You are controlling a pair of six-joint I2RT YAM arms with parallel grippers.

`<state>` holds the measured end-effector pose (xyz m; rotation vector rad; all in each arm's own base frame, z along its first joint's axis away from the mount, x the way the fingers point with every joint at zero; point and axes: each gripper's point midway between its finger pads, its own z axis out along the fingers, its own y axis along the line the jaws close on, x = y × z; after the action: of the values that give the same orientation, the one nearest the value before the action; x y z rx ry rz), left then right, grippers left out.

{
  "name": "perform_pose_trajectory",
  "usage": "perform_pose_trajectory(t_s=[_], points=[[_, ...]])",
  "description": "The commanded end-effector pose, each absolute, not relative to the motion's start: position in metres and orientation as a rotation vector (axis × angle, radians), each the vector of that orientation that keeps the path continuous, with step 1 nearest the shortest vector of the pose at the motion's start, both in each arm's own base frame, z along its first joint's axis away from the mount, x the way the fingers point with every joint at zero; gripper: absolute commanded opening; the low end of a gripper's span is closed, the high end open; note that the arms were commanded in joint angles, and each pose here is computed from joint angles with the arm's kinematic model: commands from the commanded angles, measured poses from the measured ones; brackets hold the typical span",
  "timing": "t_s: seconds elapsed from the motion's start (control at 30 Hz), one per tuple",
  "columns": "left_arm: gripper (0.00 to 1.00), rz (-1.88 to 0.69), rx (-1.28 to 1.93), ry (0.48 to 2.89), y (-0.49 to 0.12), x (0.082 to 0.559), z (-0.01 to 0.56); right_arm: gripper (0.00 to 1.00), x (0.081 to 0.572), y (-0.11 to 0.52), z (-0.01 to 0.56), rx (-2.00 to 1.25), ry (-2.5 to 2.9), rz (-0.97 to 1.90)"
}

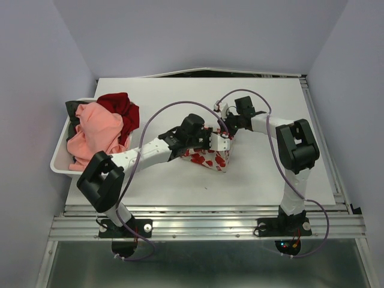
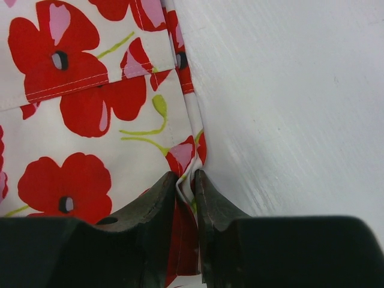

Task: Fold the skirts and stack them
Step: Fold the skirt

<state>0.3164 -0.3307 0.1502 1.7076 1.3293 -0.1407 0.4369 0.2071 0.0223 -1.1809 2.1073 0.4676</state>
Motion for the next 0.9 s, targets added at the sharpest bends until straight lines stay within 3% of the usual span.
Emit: perform_pose_trajectory(t_s=[0.0, 0.53, 0.87], points=[[0.00, -0.101, 1.636, 1.191, -0.348, 0.343, 0.190, 0.26, 0.363, 0.188, -0.039, -1.283, 2.408, 0.552], [0.00, -0.036, 1.616, 1.100, -0.361, 0.381, 0.163, 0.27, 0.361, 0.187, -0.044, -1.301, 2.433, 0.568], [0.00, -0.035, 1.685, 1.152, -0.360, 0.393, 0.104, 0.28, 0.361, 0.188, -0.046, -1.305, 2.453, 0.576]])
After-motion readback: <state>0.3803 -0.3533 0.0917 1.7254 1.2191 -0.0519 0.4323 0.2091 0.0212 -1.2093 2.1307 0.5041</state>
